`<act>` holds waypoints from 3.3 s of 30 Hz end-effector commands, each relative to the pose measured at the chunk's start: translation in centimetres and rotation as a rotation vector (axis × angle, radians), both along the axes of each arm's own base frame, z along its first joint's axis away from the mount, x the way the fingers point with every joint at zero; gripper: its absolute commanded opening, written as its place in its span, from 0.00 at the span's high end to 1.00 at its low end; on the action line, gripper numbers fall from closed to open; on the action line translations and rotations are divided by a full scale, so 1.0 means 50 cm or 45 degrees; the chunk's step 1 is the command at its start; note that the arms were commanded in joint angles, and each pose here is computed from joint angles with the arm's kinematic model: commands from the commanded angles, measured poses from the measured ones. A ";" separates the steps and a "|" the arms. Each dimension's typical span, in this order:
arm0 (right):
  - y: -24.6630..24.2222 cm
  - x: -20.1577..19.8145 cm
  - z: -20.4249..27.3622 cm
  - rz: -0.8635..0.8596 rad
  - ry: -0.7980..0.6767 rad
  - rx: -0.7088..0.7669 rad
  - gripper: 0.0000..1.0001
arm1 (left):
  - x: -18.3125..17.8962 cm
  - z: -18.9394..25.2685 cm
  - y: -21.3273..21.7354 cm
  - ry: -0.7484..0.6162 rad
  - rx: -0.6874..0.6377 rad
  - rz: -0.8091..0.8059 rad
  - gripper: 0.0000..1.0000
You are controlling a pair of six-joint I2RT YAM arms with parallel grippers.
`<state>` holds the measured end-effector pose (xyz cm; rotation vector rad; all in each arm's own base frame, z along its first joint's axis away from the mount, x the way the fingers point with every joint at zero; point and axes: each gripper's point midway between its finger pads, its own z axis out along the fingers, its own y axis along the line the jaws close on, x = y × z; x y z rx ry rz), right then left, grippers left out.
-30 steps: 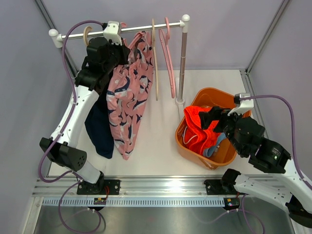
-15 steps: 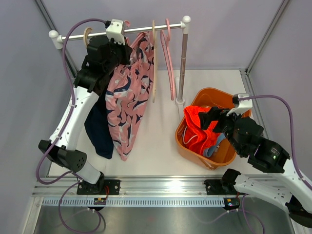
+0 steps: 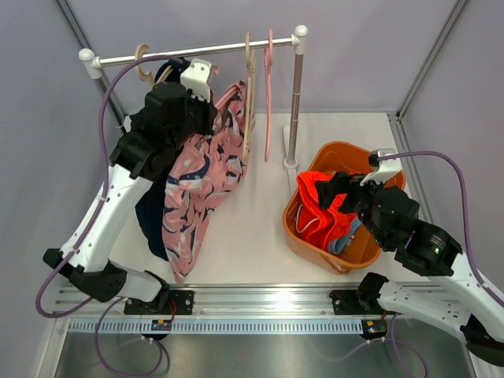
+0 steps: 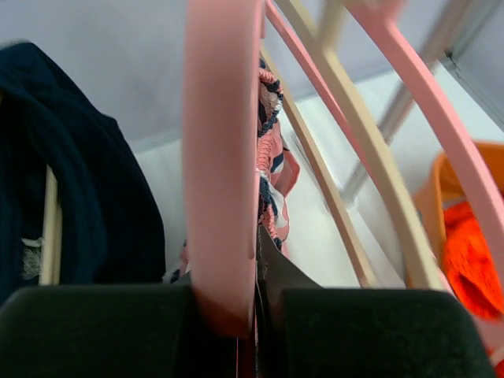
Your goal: Remove the shorts from the hanger
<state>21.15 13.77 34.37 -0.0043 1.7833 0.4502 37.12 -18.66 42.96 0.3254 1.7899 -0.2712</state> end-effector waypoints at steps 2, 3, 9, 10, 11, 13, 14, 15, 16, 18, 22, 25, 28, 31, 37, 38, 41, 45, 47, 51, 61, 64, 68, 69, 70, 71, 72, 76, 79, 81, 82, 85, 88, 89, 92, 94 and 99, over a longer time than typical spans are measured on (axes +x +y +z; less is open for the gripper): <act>0.037 0.013 0.006 0.064 0.000 -0.004 0.00 | -0.091 -0.002 0.018 0.003 0.009 0.005 1.00; 0.045 0.015 0.005 0.074 0.008 -0.010 0.01 | -0.111 -0.007 0.025 0.018 0.002 0.001 1.00; 0.064 0.020 0.000 0.104 0.022 -0.012 0.01 | -0.178 -0.103 0.027 0.171 0.043 -0.038 1.00; 0.066 0.021 -0.001 0.108 0.022 -0.014 0.01 | -0.186 -0.118 0.026 0.192 0.053 -0.049 1.00; 0.068 0.023 -0.001 0.107 0.022 -0.019 0.00 | -0.194 -0.149 0.023 0.232 0.072 -0.063 1.00; 0.072 0.024 0.000 0.114 0.020 -0.020 0.01 | -0.220 -0.172 0.008 0.271 0.083 -0.143 1.00; 0.076 0.027 -0.003 0.116 0.026 -0.029 0.01 | -0.228 -0.185 0.005 0.291 0.094 -0.170 1.00; 0.076 0.028 0.000 0.116 0.023 -0.028 0.01 | -0.241 -0.210 -0.002 0.334 0.118 -0.206 1.00; 0.079 0.027 -0.001 0.122 0.026 -0.030 0.01 | -0.256 -0.217 -0.012 0.355 0.119 -0.263 1.00; 0.083 0.030 -0.004 0.126 0.032 -0.037 0.00 | -0.277 -0.234 -0.019 0.394 0.139 -0.317 1.00; 0.085 0.030 -0.006 0.133 0.031 -0.040 0.00 | -0.348 -0.240 -0.063 0.404 0.130 -0.547 1.00; 0.090 0.029 -0.006 0.147 0.032 -0.041 0.00 | -0.390 -0.212 -0.078 0.343 0.082 -0.660 1.00; 0.101 0.024 -0.002 0.187 0.035 -0.031 0.01 | -0.414 -0.178 -0.081 0.267 0.028 -0.720 1.00; 0.117 0.017 0.000 0.245 0.039 -0.013 0.01 | -0.428 -0.158 -0.090 0.226 -0.003 -0.770 1.00; 0.171 0.001 0.000 0.406 0.079 0.017 0.01 | -0.426 -0.136 -0.116 0.184 -0.024 -0.811 1.00; 0.180 0.002 0.000 0.419 0.088 0.029 0.00 | -0.423 -0.129 -0.121 0.168 -0.032 -0.815 1.00; 0.200 -0.003 0.009 0.468 0.094 0.068 0.01 | -0.412 -0.122 -0.133 0.151 -0.033 -0.808 1.00; 0.221 -0.007 0.005 0.520 0.118 0.082 0.02 | -0.404 -0.101 -0.149 0.118 -0.055 -0.814 1.00; 0.227 -0.004 -0.009 0.518 0.143 0.071 0.04 | -0.402 -0.087 -0.153 0.098 -0.068 -0.817 1.00; 0.230 0.002 -0.021 0.504 0.162 0.062 0.05 | -0.400 -0.069 -0.160 0.075 -0.079 -0.825 1.00; 0.242 0.031 -0.021 0.438 0.165 0.078 0.08 | -0.407 -0.044 -0.173 0.054 -0.106 -0.854 1.00; 0.248 0.038 -0.017 0.424 0.159 0.102 0.08 | -0.411 -0.040 -0.171 0.050 -0.110 -0.855 1.00; 0.254 0.045 -0.017 0.410 0.158 0.127 0.08 | -0.413 -0.040 -0.168 0.051 -0.111 -0.853 1.00; 0.255 0.047 -0.019 0.403 0.162 0.126 0.08 | -0.414 -0.039 -0.168 0.051 -0.114 -0.855 1.00; 0.256 0.051 -0.027 0.393 0.177 0.115 0.09 | -0.416 -0.034 -0.165 0.041 -0.120 -0.855 1.00; 0.256 0.052 -0.029 0.388 0.182 0.111 0.15 | -0.419 -0.033 -0.164 0.041 -0.123 -0.859 1.00; 0.255 0.054 -0.031 0.380 0.186 0.108 0.19 | -0.419 -0.030 -0.162 0.034 -0.125 -0.856 1.00; 0.245 0.057 -0.035 0.346 0.196 0.097 0.46 | -0.418 -0.024 -0.152 0.019 -0.129 -0.832 1.00; 0.231 0.055 -0.027 0.322 0.183 0.088 0.80 | -0.412 -0.029 -0.144 0.023 -0.114 -0.797 1.00; 0.217 0.058 -0.022 0.284 0.171 0.079 0.96 | -0.409 -0.036 -0.142 0.034 -0.097 -0.786 1.00; 0.205 0.057 -0.018 0.265 0.169 0.072 0.99 | -0.410 -0.041 -0.140 0.044 -0.090 -0.786 1.00; 0.164 0.064 -0.013 0.155 0.161 0.013 1.00 | -0.415 -0.058 -0.135 0.072 -0.065 -0.789 1.00; 0.123 0.077 -0.005 0.038 0.143 -0.056 1.00 | -0.426 -0.072 -0.126 0.092 -0.045 -0.805 1.00; 0.109 0.082 -0.004 -0.004 0.136 -0.072 1.00 | -0.429 -0.078 -0.125 0.099 -0.038 -0.815 1.00; 0.084 0.093 0.001 -0.058 0.127 -0.085 1.00 | -0.445 -0.086 -0.115 0.104 -0.033 -0.841 1.00; 0.069 0.102 -0.006 -0.095 0.136 -0.107 1.00 | -0.456 -0.083 -0.103 0.093 -0.041 -0.852 1.00; 0.038 0.131 -0.018 -0.182 0.158 -0.147 1.00 | -0.501 -0.079 -0.095 0.092 -0.049 -0.977 1.00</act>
